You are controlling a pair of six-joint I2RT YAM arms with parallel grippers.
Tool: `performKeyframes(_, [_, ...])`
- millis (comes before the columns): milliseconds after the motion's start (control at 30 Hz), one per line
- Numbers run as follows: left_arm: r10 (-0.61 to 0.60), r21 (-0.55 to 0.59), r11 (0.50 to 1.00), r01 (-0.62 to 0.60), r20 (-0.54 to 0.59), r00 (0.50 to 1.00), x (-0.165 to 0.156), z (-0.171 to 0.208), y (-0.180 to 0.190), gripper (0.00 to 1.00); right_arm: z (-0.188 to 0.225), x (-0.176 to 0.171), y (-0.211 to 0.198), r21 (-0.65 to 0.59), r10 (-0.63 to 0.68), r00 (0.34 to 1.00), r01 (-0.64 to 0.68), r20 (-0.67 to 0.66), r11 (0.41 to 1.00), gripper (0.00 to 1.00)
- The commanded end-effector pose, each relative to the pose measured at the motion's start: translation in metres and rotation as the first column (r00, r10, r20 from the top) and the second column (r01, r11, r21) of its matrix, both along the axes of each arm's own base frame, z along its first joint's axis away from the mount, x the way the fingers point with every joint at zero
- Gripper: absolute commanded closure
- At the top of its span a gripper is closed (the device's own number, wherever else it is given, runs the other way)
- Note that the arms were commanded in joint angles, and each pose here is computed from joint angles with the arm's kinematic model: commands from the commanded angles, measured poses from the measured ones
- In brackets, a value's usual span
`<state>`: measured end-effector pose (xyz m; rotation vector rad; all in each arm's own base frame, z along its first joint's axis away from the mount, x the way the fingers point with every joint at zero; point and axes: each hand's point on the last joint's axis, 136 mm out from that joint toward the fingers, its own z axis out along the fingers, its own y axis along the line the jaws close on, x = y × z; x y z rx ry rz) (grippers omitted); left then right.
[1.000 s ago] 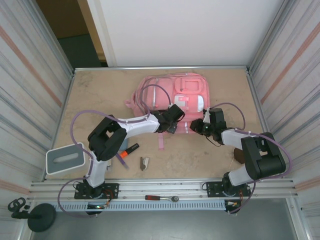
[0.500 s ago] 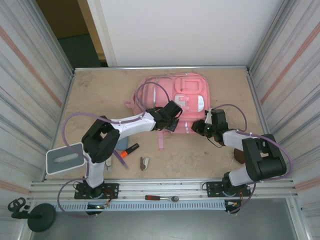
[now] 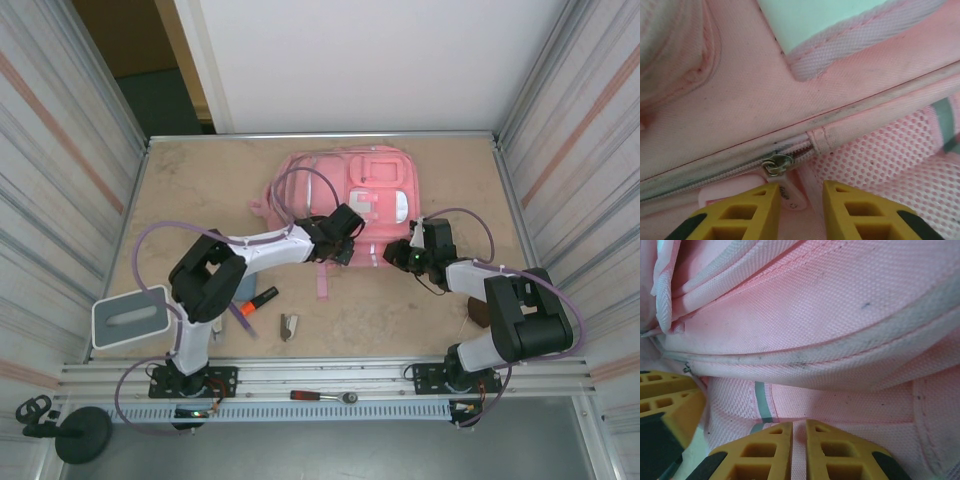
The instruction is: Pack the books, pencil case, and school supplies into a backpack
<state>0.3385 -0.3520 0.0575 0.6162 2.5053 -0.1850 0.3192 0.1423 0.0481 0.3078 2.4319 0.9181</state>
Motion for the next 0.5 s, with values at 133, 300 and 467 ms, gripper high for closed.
performKeyframes(133, [0.018, 0.091, 0.996, -0.017, -0.004, 1.0, 0.009, -0.018, 0.008, 0.66, -0.017, -0.015, -0.009, -0.037, -0.012, 0.998, 0.01, -0.067, 0.999, 0.87])
performKeyframes(300, [0.039, 0.129, 0.991, -0.038, -0.002, 0.999, 0.01, -0.027, 0.017, 0.6, -0.017, -0.015, -0.009, -0.038, -0.009, 0.998, 0.007, -0.067, 0.999, 0.87])
performKeyframes(467, [0.034, 0.1, 0.995, -0.03, -0.035, 0.999, 0.009, -0.036, 0.014, 0.52, -0.02, -0.015, -0.009, -0.039, -0.01, 0.997, 0.008, -0.071, 0.999, 0.87])
